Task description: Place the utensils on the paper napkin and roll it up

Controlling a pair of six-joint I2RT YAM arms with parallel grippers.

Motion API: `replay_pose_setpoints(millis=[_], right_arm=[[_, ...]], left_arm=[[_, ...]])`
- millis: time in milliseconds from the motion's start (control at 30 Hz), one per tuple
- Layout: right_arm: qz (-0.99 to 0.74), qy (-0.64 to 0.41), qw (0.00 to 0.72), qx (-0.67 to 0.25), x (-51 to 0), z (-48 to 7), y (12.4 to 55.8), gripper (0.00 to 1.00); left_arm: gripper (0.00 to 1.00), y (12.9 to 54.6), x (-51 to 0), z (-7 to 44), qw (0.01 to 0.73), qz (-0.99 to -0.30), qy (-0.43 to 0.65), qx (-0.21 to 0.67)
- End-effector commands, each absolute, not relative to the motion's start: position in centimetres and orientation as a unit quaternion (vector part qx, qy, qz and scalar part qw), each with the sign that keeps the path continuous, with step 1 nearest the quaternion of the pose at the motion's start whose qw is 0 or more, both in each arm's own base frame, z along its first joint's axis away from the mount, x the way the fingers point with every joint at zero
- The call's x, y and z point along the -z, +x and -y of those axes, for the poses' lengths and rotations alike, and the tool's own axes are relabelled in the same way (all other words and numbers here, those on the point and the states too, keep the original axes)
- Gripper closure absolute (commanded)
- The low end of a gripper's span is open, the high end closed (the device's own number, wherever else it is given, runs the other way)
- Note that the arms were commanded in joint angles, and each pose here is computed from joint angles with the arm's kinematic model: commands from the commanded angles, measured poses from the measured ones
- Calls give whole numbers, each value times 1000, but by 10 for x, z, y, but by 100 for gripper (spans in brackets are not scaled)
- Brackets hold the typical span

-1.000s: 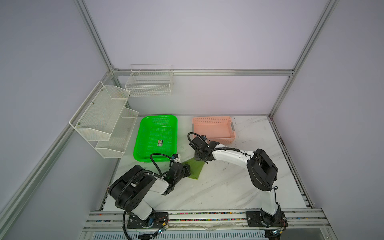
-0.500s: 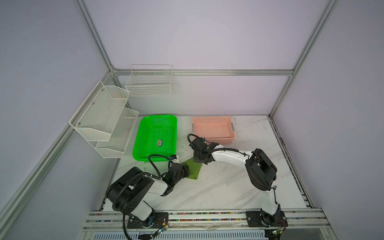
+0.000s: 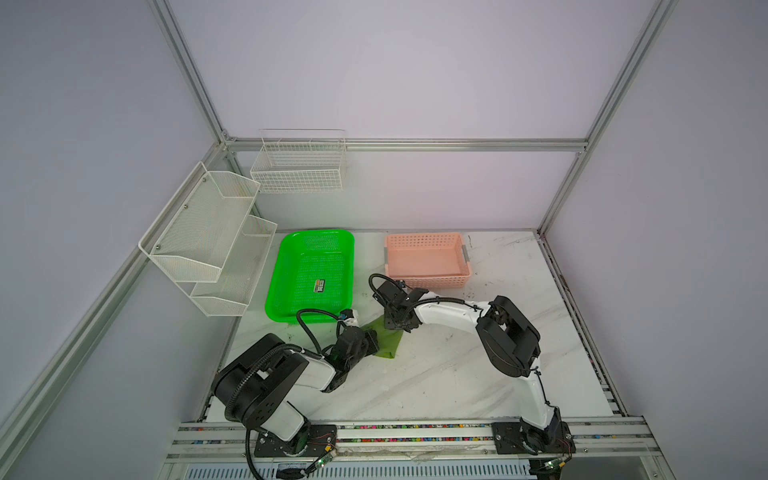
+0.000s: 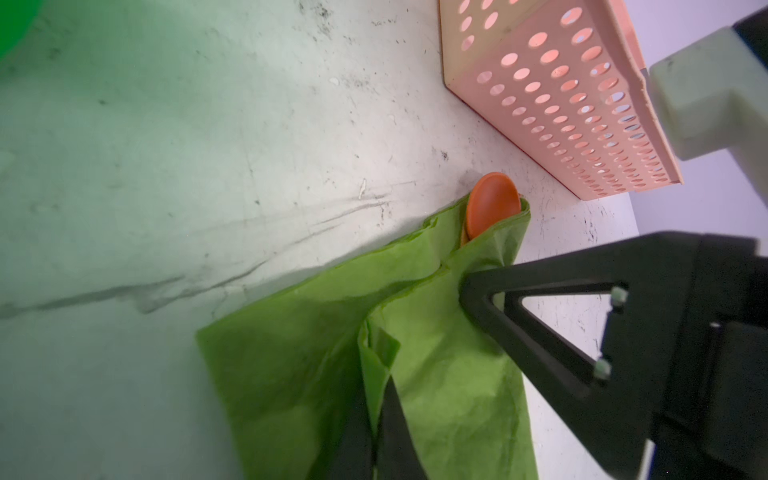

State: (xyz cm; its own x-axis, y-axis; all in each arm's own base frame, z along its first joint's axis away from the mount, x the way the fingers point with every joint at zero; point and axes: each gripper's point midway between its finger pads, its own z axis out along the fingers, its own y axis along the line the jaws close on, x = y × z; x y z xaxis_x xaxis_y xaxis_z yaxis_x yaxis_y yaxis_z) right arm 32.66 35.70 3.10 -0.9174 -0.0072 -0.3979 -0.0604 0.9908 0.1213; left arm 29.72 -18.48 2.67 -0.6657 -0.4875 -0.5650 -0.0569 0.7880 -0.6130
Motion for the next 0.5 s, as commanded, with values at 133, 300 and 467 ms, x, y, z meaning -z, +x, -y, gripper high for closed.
replay_pose_setpoints(millis=[133, 300, 467], right_arm=[[-979, -20, 200, -15, -21, -344, 323, 82], [-979, -26, 201, -13, -22, -347, 322, 83], [-978, -31, 205, -18, -31, -352, 321, 70]], left_arm=[[100, 279, 2, 164, 350, -890, -173, 237], [100, 278, 2, 162, 351, -889, -176, 237], [100, 278, 1, 162, 351, -888, -177, 239]])
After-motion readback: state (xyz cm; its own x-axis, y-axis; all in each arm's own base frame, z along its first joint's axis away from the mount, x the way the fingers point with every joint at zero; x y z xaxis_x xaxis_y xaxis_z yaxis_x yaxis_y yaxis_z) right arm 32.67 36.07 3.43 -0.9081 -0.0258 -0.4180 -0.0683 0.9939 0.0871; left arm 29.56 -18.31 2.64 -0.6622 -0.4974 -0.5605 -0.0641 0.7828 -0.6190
